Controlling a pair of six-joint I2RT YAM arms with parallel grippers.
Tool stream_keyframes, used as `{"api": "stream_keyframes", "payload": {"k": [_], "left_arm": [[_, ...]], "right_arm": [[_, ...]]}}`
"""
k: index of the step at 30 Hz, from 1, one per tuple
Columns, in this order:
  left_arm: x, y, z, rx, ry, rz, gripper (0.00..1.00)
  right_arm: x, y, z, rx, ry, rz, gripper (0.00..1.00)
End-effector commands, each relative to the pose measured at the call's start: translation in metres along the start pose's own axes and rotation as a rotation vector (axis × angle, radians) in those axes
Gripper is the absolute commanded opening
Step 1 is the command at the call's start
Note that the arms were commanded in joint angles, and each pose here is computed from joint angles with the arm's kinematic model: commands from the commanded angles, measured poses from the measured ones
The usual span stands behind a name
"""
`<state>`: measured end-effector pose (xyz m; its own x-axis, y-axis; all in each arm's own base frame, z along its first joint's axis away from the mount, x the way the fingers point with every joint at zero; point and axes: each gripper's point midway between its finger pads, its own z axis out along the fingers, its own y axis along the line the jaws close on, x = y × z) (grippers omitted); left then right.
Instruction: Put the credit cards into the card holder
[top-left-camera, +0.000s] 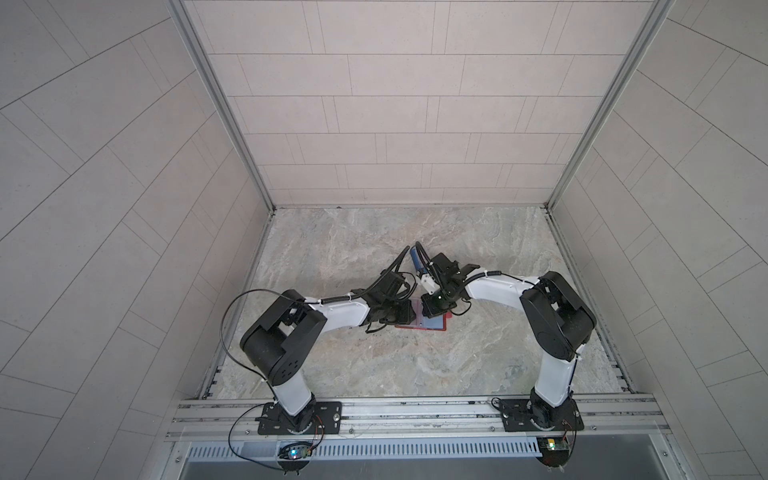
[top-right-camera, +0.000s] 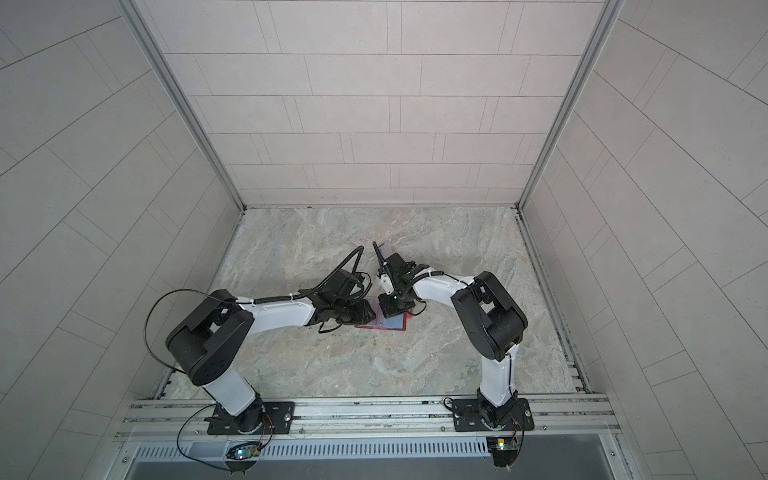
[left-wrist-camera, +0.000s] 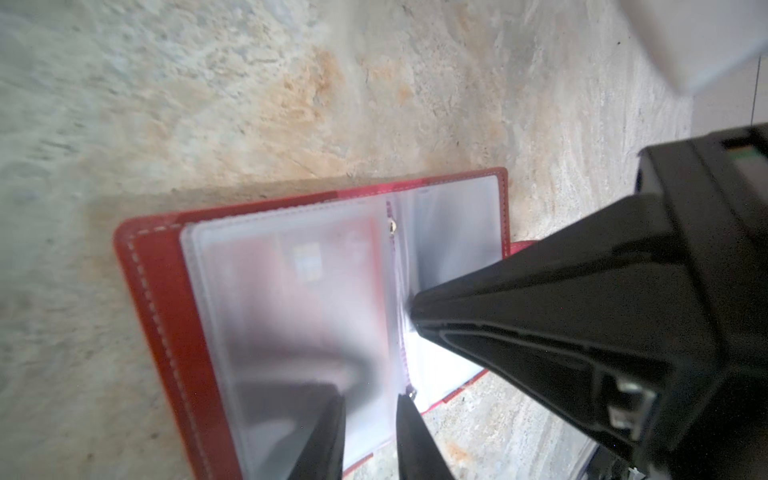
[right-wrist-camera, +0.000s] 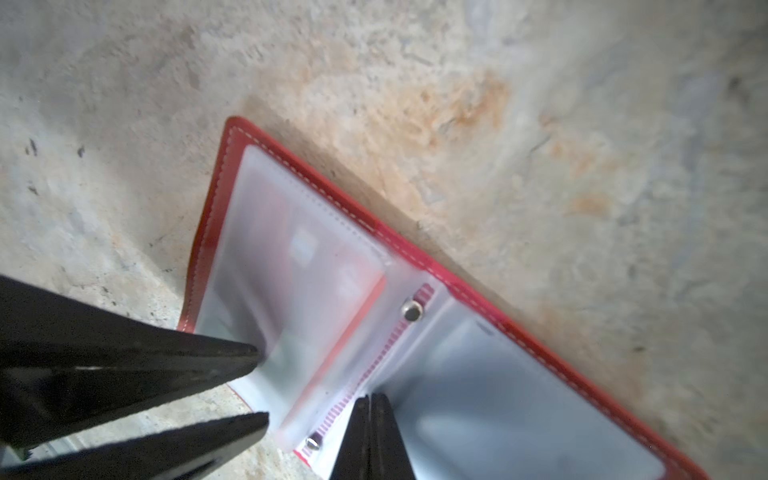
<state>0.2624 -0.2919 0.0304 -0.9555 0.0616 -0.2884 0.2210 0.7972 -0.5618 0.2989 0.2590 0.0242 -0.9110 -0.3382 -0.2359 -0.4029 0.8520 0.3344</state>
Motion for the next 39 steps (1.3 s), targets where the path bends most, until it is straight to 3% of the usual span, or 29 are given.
{"api": "stream_keyframes", "payload": {"k": [1, 7, 19, 27, 31, 39], "left_arm": [[0.008, 0.003, 0.002, -0.004, 0.030, -0.029, 0.27], [-0.010, -0.012, -0.013, 0.015, -0.002, -0.002, 0.28], [-0.089, -0.021, -0.047, 0.042, -0.115, -0.030, 0.33], [-0.149, -0.003, -0.042, 0.033, -0.178, -0.115, 0.35], [-0.170, 0.006, -0.033, -0.037, -0.179, -0.111, 0.36], [-0.200, 0.015, -0.002, -0.002, -0.168, -0.169, 0.37]], "right_arm": [[0.018, -0.029, -0.005, 0.153, 0.065, -0.005, 0.07], [0.000, -0.016, -0.024, 0.105, -0.004, -0.010, 0.11], [-0.052, -0.031, -0.088, 0.066, -0.176, 0.051, 0.22], [-0.094, -0.053, -0.107, 0.073, -0.190, 0.054, 0.30], [-0.115, -0.055, -0.107, 0.054, -0.189, 0.050, 0.34], [-0.145, -0.059, -0.098, 0.041, -0.179, 0.056, 0.41]]}}
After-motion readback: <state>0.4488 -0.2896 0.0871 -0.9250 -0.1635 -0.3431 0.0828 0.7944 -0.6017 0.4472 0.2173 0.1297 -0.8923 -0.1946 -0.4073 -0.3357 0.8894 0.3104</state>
